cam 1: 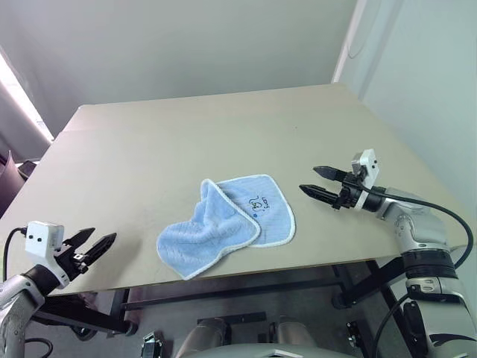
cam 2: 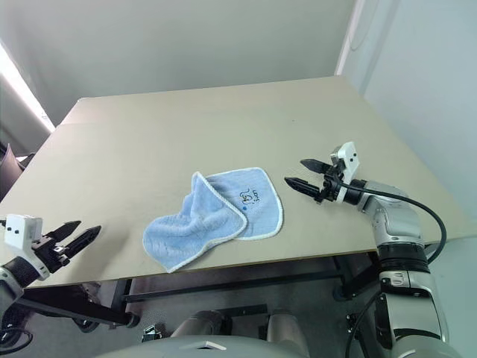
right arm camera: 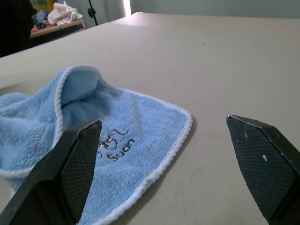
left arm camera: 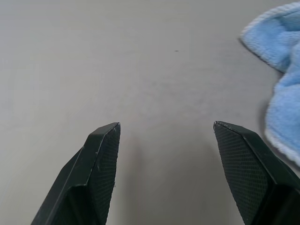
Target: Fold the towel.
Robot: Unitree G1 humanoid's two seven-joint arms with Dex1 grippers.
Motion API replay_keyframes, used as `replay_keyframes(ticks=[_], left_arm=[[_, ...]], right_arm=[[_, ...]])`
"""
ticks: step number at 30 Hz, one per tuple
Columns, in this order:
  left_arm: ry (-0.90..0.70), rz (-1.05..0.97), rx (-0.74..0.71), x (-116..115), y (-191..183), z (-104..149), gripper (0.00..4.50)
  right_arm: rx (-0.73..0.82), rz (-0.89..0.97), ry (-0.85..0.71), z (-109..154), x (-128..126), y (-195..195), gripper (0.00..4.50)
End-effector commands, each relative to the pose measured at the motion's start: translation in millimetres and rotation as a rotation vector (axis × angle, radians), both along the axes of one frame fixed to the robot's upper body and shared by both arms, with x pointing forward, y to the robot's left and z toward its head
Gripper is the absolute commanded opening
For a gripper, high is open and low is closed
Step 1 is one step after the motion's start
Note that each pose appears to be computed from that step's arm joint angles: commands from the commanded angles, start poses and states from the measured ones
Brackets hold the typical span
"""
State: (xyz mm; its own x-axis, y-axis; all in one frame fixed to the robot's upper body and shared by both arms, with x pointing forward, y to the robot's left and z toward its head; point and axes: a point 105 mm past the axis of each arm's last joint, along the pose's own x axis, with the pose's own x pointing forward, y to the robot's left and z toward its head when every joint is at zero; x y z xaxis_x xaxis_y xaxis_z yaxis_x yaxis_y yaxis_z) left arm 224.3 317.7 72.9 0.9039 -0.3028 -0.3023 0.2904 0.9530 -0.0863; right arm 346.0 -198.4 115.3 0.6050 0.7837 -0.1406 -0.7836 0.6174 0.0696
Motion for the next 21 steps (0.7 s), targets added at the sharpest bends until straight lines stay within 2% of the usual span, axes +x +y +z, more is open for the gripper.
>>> replay_keyframes(ticks=[1,8,14,18,21], left_arm=[[-0.045,-0.014,0.015,8.6,-3.0,11.9,3.36],[-0.046,-0.052,0.018,15.4,-7.2,13.5,3.36],[-0.043,-0.063,0.008,20.2,-15.0,5.9,3.36],[-0.042,-0.073,0.001,18.6,-22.9,3.1,3.36],[-0.053,-0.073,-0.005,18.7,-26.8,6.0,3.36]], right_arm=[[-0.019,0.0,-0.054,11.5,5.6,-0.2,4.46],[0.01,-0.017,-0.028,8.9,17.4,18.3,4.46],[-0.03,-0.028,0.023,-0.5,41.7,55.5,4.46],[-0.077,-0.072,0.116,-17.2,63.2,78.0,4.46],[-0.114,-0.125,0.12,-26.1,75.5,83.8,4.46]])
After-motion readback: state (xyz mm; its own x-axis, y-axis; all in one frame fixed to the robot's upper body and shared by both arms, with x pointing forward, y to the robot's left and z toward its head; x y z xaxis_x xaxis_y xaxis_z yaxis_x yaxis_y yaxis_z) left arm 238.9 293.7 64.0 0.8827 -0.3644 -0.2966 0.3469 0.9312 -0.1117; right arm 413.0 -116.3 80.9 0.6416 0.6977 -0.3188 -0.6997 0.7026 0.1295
